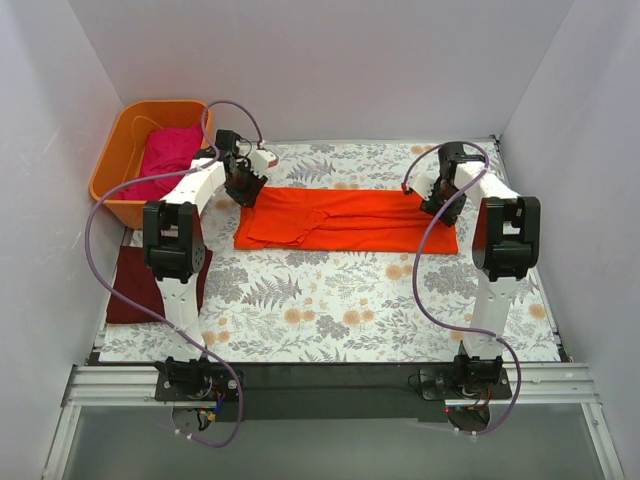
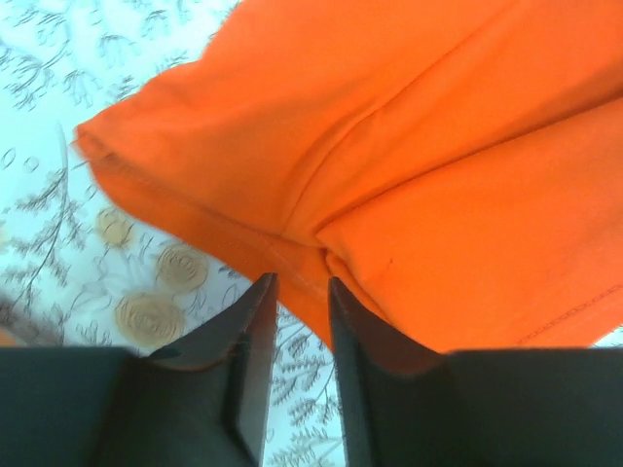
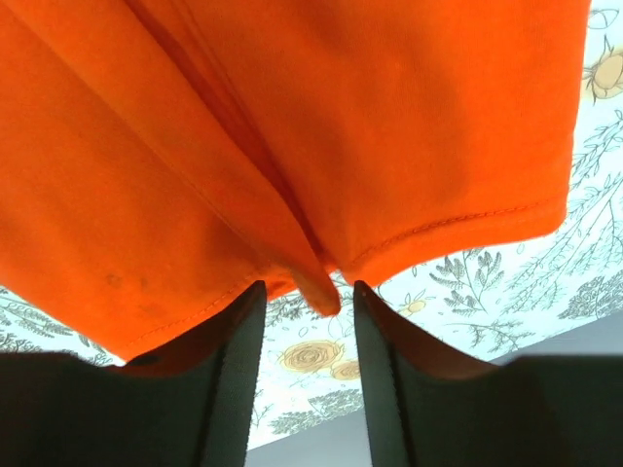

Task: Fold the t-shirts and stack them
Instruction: Fold the tshirt

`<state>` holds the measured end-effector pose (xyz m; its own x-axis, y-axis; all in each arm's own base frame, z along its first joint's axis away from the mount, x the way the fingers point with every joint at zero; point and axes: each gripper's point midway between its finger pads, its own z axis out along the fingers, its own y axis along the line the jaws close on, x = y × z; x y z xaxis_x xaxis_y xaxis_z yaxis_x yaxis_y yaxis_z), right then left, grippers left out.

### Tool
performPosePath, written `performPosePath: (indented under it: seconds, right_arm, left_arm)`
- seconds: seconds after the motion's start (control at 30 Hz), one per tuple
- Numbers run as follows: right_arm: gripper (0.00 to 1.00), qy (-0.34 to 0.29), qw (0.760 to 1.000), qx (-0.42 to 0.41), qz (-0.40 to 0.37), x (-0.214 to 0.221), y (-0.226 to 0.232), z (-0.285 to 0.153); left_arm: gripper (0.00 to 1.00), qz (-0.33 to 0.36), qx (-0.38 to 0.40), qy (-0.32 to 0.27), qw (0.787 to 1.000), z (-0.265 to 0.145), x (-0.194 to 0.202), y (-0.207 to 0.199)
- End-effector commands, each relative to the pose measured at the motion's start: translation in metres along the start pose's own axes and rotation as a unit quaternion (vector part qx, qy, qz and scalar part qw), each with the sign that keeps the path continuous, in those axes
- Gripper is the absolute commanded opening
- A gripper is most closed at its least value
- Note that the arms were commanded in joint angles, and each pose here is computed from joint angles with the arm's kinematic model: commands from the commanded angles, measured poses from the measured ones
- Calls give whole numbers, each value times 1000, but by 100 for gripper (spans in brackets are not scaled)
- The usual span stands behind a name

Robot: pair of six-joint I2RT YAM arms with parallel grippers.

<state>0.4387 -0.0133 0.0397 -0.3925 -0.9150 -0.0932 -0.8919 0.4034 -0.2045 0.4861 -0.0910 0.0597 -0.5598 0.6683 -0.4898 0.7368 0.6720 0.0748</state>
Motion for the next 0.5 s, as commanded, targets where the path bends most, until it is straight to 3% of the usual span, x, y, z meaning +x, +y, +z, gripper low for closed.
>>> performPosePath:
  seconds: [0.0, 0.13, 0.2, 0.23, 0.33, 0.47]
  right_arm:
    - [50, -24, 998, 28, 49, 3, -16, -48]
    - [52, -48, 989, -18, 135, 17, 6, -71]
    - [52, -51, 978, -72, 188, 26, 33, -73]
    - [52, -51, 973, -91, 205, 30, 43, -72]
    - [53, -57, 953, -145, 261, 36, 71, -65]
    - [51, -54, 931, -178, 315, 37, 84, -56]
  left_arm:
    - [32, -71, -9, -32, 997, -43, -14, 14]
    - [41, -109, 27, -51, 992, -87, -12, -3]
    - [43, -125, 51, -27, 991, -89, 6, -20]
    - [51, -128, 59, -23, 990, -89, 11, -26]
    - [60, -139, 68, -3, 988, -84, 31, -39]
    - [65, -161, 84, 31, 983, -72, 48, -48]
